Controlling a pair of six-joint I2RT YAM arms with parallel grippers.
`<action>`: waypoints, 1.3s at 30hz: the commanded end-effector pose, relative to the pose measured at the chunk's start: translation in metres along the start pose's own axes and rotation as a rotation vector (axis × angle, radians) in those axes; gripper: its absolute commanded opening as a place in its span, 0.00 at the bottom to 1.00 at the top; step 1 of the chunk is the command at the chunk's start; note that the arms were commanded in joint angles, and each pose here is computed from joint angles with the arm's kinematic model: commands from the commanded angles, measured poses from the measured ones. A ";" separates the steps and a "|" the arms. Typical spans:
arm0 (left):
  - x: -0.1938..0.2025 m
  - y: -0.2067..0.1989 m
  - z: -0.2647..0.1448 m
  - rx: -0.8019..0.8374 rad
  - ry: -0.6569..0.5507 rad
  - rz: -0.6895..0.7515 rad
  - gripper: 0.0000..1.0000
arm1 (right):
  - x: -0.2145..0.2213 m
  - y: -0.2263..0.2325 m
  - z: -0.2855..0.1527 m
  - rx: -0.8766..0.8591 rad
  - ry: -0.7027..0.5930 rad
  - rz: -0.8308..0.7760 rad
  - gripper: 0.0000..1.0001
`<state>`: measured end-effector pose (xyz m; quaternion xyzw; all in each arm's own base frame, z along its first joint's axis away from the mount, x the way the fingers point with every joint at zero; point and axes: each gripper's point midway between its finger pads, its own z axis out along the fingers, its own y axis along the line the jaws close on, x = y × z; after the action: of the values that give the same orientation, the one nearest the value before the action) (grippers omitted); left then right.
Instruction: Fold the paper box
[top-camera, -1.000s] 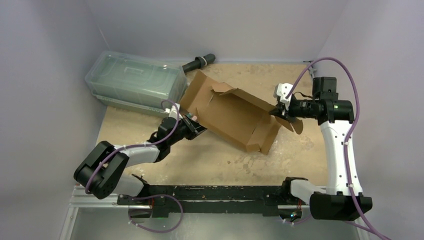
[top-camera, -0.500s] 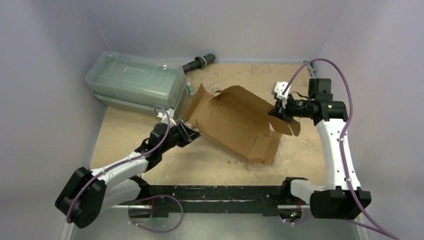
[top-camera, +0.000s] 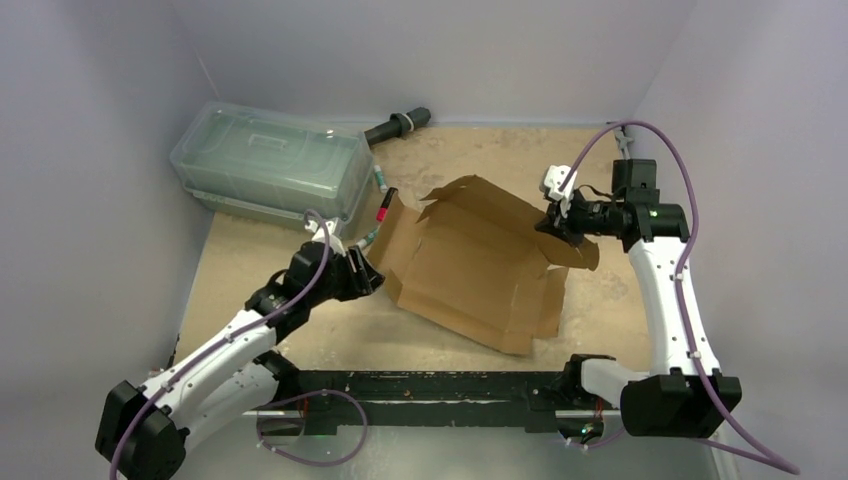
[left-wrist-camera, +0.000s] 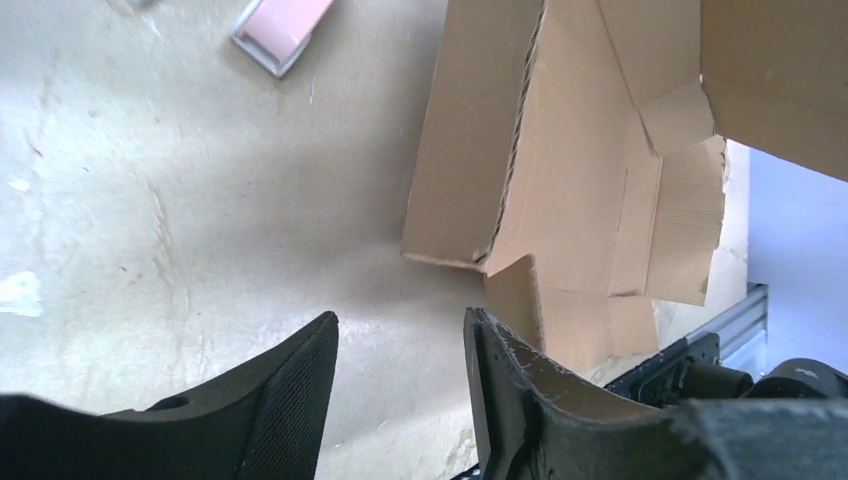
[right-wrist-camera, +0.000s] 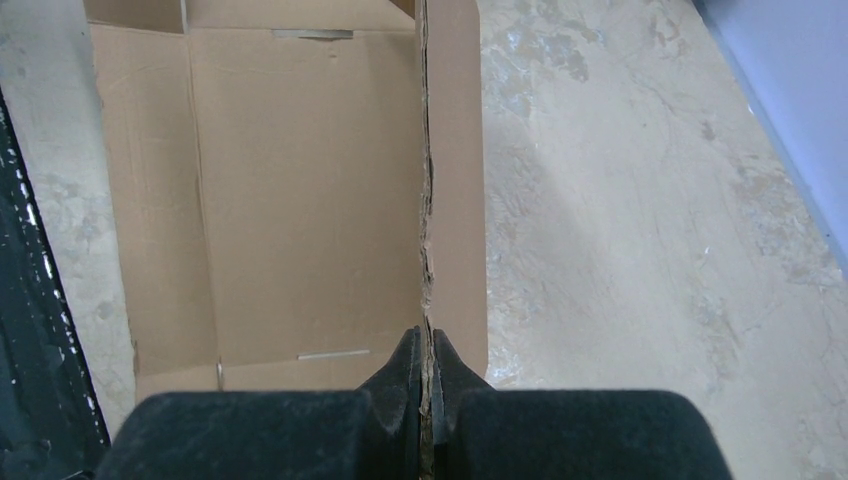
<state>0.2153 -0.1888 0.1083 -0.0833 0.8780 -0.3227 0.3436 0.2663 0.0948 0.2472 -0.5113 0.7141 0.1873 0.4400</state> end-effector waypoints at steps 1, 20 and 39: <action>-0.037 -0.005 -0.020 -0.070 -0.072 0.175 0.50 | -0.024 -0.013 -0.004 0.030 -0.059 -0.037 0.00; -0.116 -0.010 0.028 -0.254 -0.084 0.441 0.41 | -0.032 -0.012 -0.003 -0.011 -0.085 -0.042 0.00; -0.149 -0.077 0.033 -0.023 -0.291 0.651 0.00 | -0.072 -0.062 -0.015 0.150 -0.135 0.044 0.00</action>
<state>0.3226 -0.1944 0.1751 0.1111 0.8635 -0.1724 0.4607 0.3090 0.0922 0.2850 -0.4678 0.7263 0.1750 0.4723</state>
